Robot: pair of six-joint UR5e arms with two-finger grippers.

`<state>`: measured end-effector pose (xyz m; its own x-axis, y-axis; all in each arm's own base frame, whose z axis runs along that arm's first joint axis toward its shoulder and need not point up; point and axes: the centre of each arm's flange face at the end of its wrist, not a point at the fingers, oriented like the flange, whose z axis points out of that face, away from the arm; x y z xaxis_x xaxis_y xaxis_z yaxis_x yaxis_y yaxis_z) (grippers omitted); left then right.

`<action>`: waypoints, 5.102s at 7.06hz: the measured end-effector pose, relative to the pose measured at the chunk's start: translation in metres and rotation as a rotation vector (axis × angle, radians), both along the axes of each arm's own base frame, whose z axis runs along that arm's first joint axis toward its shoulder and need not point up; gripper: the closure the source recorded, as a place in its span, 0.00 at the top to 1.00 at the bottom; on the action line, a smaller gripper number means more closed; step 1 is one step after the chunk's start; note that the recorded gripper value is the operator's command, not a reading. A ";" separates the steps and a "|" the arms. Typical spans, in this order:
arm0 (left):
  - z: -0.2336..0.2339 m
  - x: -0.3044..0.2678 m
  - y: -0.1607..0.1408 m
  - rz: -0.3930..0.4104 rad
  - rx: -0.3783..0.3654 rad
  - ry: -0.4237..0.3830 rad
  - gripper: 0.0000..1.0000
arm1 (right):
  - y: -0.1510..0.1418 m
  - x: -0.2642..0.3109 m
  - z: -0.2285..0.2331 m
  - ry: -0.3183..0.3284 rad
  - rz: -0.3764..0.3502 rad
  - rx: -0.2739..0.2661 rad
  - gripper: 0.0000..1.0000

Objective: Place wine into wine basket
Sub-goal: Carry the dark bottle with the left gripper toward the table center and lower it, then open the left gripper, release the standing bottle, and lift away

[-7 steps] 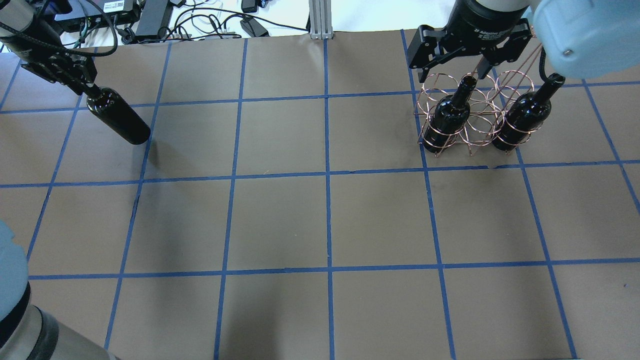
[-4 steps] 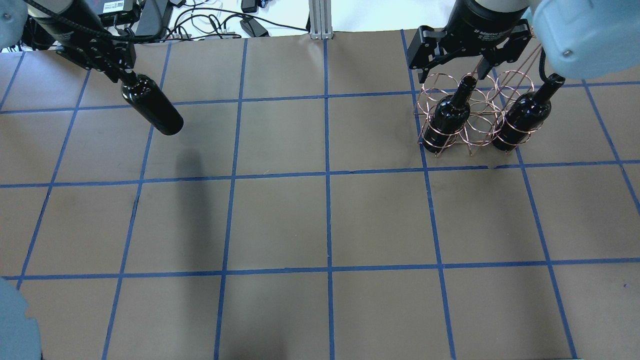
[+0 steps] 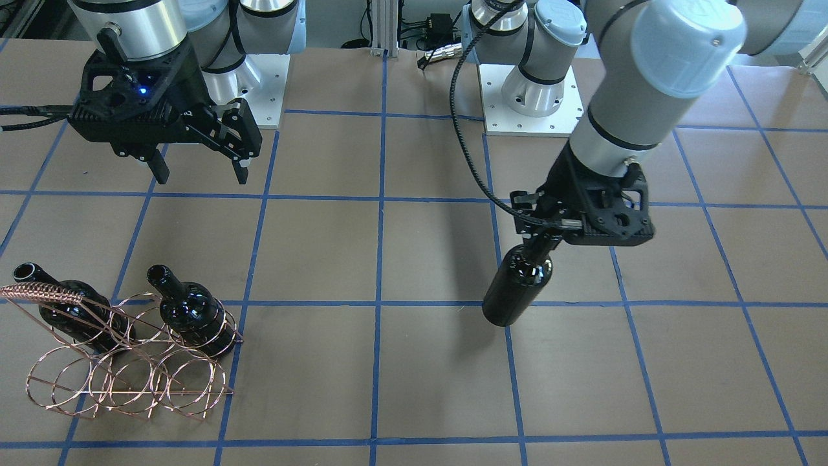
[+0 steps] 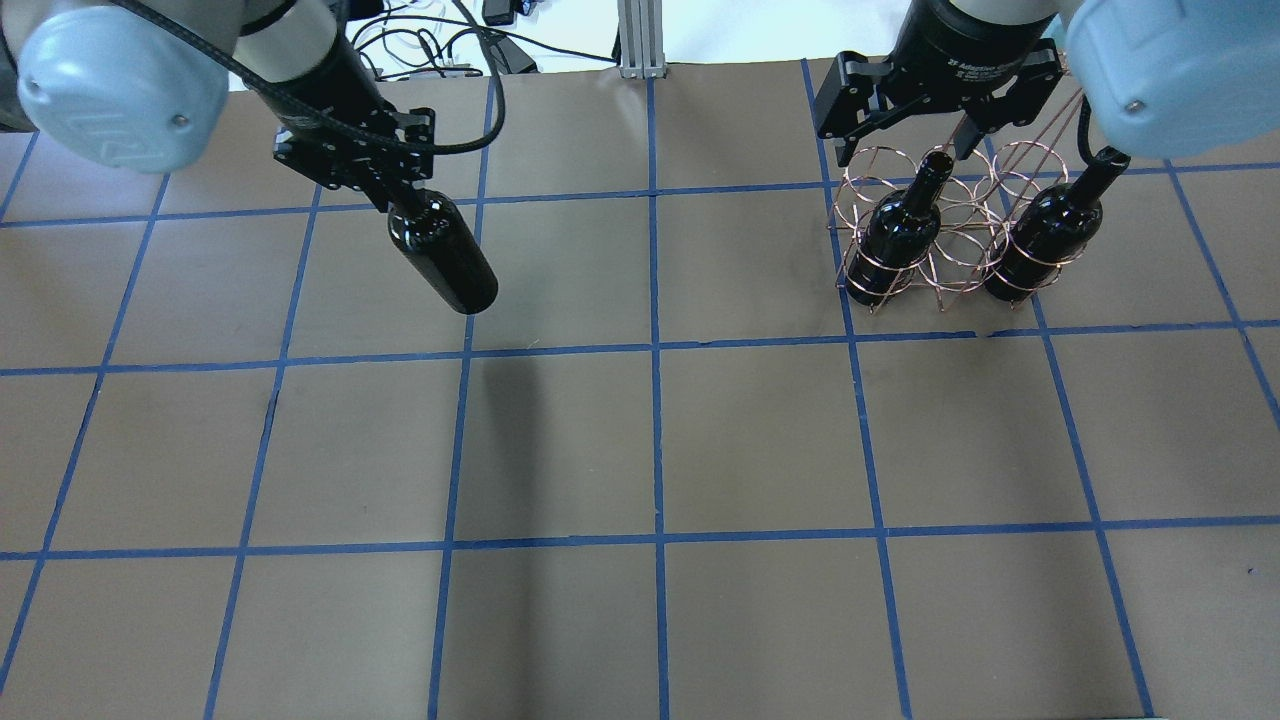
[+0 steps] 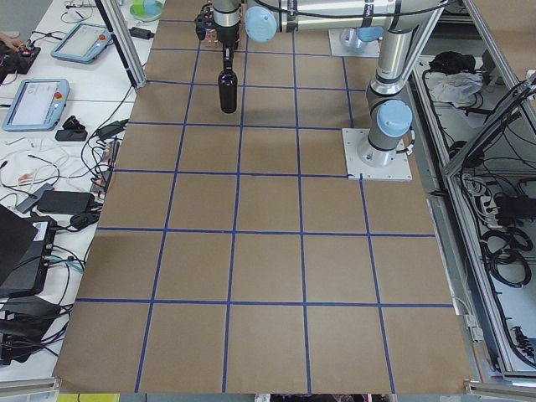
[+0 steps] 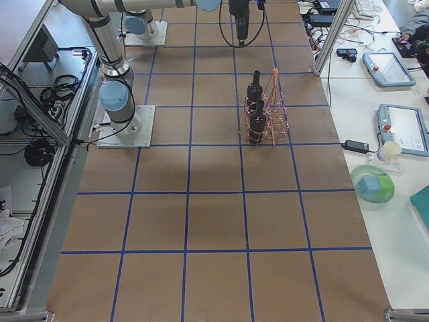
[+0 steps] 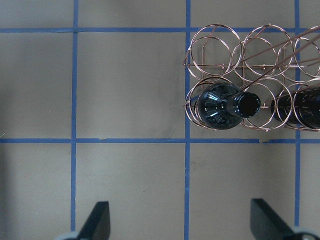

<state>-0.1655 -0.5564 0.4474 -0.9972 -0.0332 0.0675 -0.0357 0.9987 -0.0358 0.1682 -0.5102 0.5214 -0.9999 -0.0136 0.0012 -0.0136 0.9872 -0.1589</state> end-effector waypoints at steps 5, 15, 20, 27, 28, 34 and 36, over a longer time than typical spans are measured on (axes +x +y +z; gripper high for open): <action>-0.035 -0.118 0.071 -0.125 0.077 -0.007 0.00 | 0.000 -0.001 -0.002 0.004 0.007 0.012 1.00; -0.073 -0.140 0.084 -0.158 0.130 0.030 0.22 | 0.000 -0.002 -0.003 0.014 0.010 0.018 1.00; -0.071 -0.142 0.086 -0.168 0.141 0.060 1.00 | 0.000 -0.002 -0.003 0.018 0.010 0.016 1.00; 0.059 -0.014 0.026 -0.046 0.017 0.012 1.00 | 0.011 0.076 -0.022 0.000 0.007 0.039 0.99; 0.064 0.023 0.017 -0.039 0.007 0.009 1.00 | 0.017 0.116 -0.033 -0.012 -0.013 0.028 0.99; 0.056 0.076 0.012 -0.016 0.032 0.008 1.00 | 0.050 0.215 -0.141 0.014 -0.047 0.164 0.95; 0.052 0.076 0.012 -0.016 0.039 0.012 1.00 | 0.056 0.215 -0.151 0.009 -0.049 0.195 0.81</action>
<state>-0.0898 -0.5442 0.4998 -0.9967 -0.0197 0.0782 -0.0195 0.9998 0.0033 0.3835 -0.4545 0.3701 -0.9993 0.0348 0.0119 0.0352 0.9988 0.0348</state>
